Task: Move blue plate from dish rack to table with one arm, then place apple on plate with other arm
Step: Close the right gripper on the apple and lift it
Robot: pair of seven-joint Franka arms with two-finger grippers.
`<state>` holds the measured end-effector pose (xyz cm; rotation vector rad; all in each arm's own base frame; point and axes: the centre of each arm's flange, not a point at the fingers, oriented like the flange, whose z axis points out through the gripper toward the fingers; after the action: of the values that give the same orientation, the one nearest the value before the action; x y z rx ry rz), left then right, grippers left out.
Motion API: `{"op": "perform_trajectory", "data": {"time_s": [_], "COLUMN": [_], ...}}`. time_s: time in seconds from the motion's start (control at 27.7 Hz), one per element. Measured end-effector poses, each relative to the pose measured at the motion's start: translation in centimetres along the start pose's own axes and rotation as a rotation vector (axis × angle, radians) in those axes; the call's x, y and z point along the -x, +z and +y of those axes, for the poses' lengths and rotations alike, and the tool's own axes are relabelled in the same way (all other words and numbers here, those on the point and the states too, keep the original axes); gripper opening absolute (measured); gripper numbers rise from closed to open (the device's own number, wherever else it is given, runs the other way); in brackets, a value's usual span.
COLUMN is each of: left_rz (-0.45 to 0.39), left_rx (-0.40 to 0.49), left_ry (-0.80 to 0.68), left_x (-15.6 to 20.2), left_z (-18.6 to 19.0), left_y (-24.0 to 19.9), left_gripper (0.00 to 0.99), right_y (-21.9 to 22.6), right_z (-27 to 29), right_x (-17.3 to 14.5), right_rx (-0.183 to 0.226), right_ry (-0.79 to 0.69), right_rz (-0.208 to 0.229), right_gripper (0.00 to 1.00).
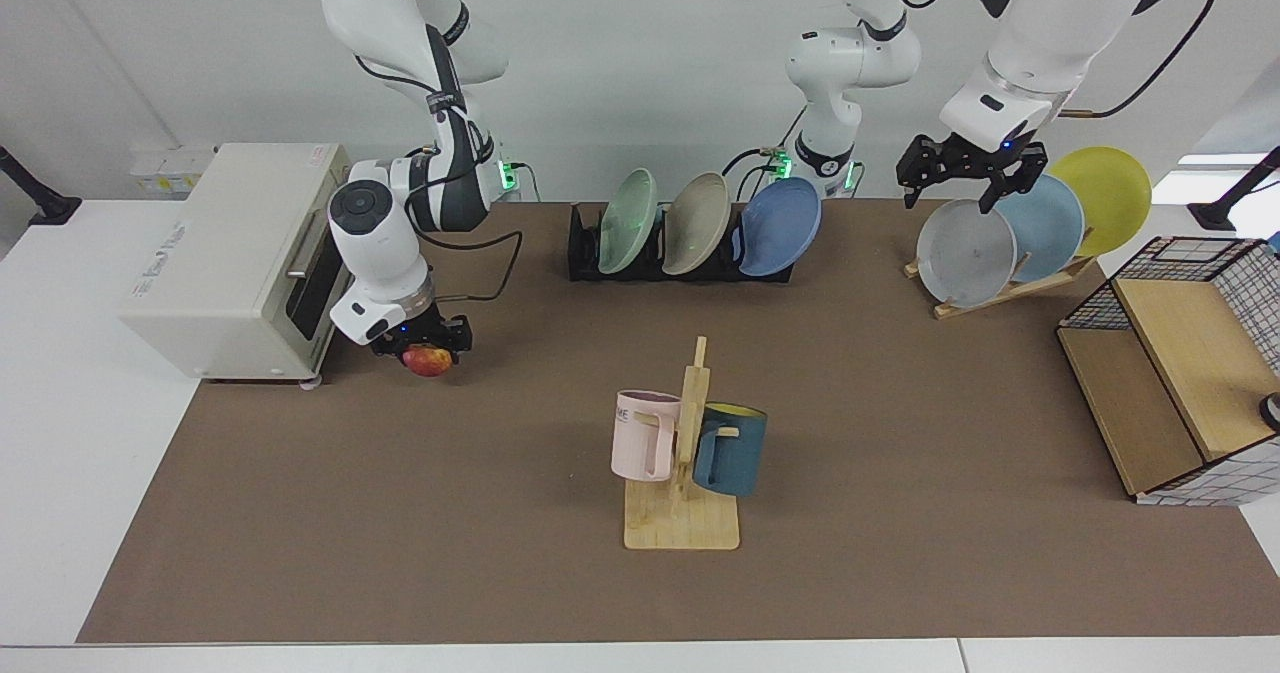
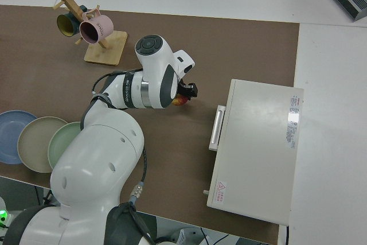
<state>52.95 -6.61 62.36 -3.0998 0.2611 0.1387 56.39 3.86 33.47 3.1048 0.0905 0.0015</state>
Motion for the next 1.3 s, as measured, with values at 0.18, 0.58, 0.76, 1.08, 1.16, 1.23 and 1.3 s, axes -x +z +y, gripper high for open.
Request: {"op": "perform_trajectory", "data": {"time_s": [0.18,0.58,0.76,1.08,1.16,1.23,1.3], "left_rz": [0.000,0.000,0.000,0.001,0.001,0.001,0.001], "left_rx": [0.000,0.000,0.000,0.000,0.000,0.000,0.000], "left_ry": [0.000,0.000,0.000,0.000,0.000,0.000,0.000], "left_x": [0.0,0.0,0.0,0.0,0.0,0.0,0.0], "left_z": [0.0,0.0,0.0,0.0,0.0,0.0,0.0], "left_y": [0.0,0.0,0.0,0.0,0.0,0.0,0.0], "left_gripper": [0.991,0.991,0.991,0.991,0.991,0.991,0.991], "right_y": [-2.8,-8.1,-10.8,-15.4,-16.7,-18.1,-19.5], "right_z": [0.2,0.6,0.7,0.9,0.9,1.0,1.1], "right_x": [-0.2,-0.4,-0.4,0.2,0.6,1.0,1.5], "right_rx": [-0.001,0.000,-0.001,-0.002,-0.002,-0.004,-0.009], "right_ry": [0.000,-0.004,-0.003,-0.001,-0.001,0.000,0.003], "right_rz": [-0.001,-0.005,-0.005,-0.030,-0.042,-0.051,-0.060], "right_gripper": [0.79,0.79,0.79,0.79,0.79,0.79,0.79]}}
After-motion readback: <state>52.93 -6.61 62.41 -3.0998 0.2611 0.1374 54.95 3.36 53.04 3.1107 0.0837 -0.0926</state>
